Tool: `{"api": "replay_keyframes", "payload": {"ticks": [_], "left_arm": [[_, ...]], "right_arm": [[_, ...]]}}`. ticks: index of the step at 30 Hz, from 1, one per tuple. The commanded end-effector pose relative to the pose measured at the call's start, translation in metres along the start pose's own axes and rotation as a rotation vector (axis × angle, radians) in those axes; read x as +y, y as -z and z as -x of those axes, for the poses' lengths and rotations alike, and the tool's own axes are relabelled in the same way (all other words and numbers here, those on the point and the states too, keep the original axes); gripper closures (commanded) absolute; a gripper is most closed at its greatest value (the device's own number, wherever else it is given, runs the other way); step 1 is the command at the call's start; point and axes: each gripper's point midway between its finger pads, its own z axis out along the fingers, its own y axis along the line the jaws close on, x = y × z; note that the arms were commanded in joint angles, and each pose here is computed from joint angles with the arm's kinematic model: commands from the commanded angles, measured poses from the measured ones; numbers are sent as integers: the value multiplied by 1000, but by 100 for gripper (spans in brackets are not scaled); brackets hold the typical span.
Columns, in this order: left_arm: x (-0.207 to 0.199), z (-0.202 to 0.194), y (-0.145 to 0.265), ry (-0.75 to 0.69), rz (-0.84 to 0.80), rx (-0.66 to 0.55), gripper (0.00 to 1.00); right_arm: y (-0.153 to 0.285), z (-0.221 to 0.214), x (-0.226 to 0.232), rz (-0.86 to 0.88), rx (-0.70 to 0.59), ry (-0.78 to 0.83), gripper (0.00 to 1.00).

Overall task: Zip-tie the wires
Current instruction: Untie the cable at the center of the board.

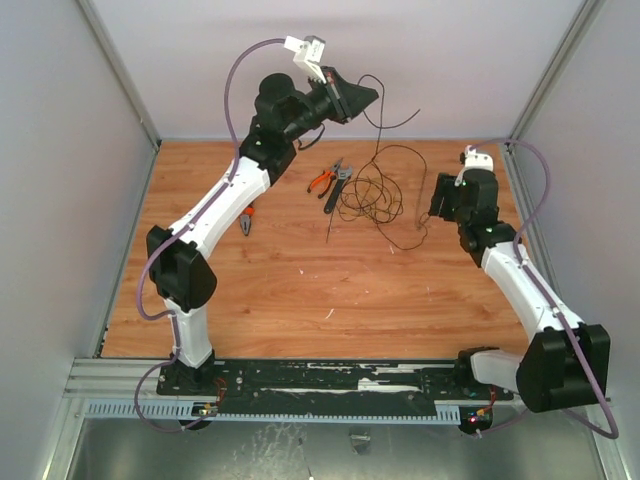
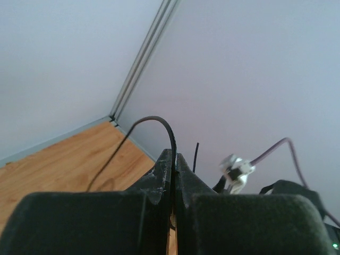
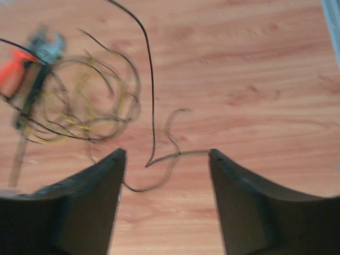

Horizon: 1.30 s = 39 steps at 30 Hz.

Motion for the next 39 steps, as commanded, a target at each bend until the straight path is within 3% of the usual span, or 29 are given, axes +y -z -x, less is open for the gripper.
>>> {"api": "replay_keyframes", "payload": {"ticks": [1,5,9,14,22,30,39], "left_arm": [[-10,3,-3,5,-31,-4,100],[-23,12,-3,-1,-60,-18,100],[-39,22,0,-5,-96,-30,100],[-54,30,8,-13,-119,-31,100],[-64,36,16,-24,-130,-32,100],[-70,45,17,-33,-144,-49,100],[-98,76,24,-42,-201,-98,100]], "right_arm": [[32,78,33,180,-223,-35,28],[47,94,64,365,-304,-21,14],[44,96,96,539,-346,-9,13],[14,116,106,551,-413,1,14],[-16,104,135,694,-328,200,17],[-30,65,146,783,-201,198,22],[-40,35,167,870,-151,166,21]]}}
